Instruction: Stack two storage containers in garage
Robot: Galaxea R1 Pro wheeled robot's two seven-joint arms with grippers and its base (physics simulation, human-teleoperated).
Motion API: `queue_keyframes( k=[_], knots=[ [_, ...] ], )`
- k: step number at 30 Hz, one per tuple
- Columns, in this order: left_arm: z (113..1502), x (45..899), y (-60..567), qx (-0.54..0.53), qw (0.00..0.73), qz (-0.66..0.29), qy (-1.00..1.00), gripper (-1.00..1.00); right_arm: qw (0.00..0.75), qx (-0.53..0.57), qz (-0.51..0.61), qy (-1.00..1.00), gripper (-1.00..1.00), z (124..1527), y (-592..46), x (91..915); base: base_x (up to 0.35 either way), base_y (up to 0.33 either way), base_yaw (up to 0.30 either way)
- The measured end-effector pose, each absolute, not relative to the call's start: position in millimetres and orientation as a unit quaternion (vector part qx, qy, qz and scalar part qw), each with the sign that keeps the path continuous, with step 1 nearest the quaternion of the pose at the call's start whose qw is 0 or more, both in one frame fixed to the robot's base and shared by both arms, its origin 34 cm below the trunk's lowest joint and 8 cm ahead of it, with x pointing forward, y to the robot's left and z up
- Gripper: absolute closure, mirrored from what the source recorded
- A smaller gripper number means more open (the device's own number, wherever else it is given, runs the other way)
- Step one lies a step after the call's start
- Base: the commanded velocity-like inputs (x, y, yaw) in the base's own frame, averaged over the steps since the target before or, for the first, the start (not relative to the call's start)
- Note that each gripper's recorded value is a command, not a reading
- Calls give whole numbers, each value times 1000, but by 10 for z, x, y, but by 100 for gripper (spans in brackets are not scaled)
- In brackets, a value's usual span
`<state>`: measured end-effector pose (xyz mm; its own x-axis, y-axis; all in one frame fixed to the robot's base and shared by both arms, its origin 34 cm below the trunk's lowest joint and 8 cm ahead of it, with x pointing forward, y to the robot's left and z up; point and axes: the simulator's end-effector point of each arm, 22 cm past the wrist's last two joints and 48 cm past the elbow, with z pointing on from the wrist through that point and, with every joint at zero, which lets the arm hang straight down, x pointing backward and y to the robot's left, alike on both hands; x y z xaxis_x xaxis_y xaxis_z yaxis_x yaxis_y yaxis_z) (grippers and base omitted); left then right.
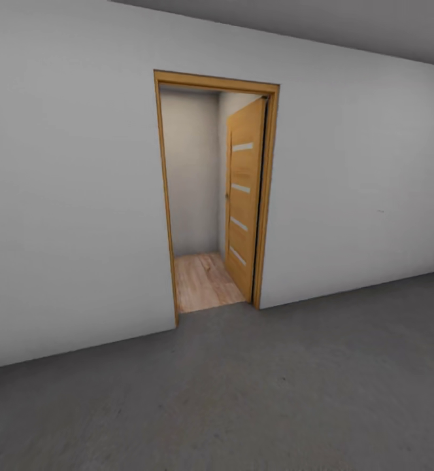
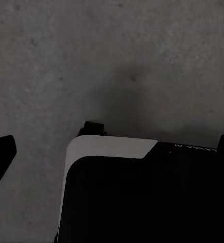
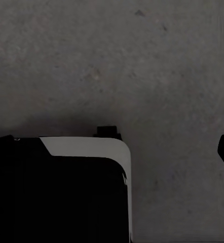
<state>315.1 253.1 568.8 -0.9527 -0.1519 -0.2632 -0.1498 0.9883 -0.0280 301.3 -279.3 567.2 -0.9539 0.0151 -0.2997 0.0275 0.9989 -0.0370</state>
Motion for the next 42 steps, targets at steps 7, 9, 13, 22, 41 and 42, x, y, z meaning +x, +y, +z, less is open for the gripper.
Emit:
queue_keyframes(
  k=[7,9,13,22,41,42],
  knots=[
    [5688,3151,2531,-76,134,-4,988,-100,151,11,-20,988,-100,5672,-2788,3011,16,0,-297],
    [5689,3150,2531,-76,134,-4,988,-100,151,11,-20,988,-100,5673,-2787,3011,106,0,-296],
    [5689,3150,2531,-76,134,-4,988,-100,151,11,-20,988,-100,5673,-2788,3009,192,-41,-240],
    [5689,3147,2531,-76,133,-4,988,-100,149,12,-22,989,-100,5671,-2809,2997,282,-94,-41],
    [5690,3148,2533,-76,134,-4,988,-100,152,13,-24,988,-100,5677,-2838,3013,300,-103,-1],
    [5690,3148,2533,-76,134,-4,988,-100,152,13,-24,988,-100,5677,-2835,3014,300,-103,0]
  ],
)
